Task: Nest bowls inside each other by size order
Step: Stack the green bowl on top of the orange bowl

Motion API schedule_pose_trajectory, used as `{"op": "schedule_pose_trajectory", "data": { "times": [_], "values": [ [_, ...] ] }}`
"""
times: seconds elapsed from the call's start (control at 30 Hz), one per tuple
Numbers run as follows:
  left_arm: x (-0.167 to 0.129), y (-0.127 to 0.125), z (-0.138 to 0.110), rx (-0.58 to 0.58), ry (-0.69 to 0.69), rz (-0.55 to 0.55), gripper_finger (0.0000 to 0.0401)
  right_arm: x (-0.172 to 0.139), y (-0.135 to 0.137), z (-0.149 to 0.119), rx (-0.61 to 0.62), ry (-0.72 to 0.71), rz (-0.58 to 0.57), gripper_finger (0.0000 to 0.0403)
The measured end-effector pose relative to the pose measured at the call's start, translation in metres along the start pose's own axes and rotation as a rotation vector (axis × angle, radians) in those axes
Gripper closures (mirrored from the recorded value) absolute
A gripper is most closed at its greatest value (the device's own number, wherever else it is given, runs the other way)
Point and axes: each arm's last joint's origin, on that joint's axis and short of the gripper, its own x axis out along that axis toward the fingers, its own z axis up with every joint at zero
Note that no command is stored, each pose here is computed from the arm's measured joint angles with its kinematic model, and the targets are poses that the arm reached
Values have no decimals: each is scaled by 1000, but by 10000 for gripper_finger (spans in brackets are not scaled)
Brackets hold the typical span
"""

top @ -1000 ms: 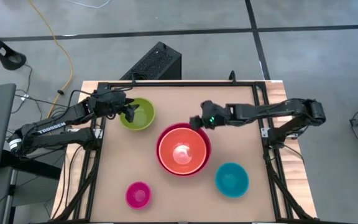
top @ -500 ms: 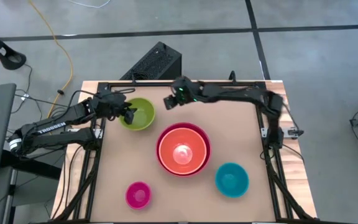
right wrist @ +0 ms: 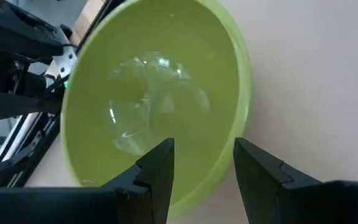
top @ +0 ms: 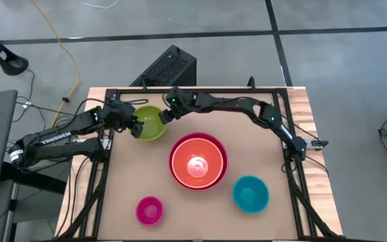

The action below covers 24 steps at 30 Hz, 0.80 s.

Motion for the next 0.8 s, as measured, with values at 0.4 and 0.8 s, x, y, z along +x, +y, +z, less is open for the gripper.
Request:
{"op": "schedule_pose_trajectory", "data": {
  "times": [0.4,0.8],
  "values": [
    [0,0,-1,-27,7,3,207,4,13,-16,-147,-39,-121,247],
    [0,1,-1,-35,8,11,207,5,14,-12,-118,-78,-108,261]
  ]
}}
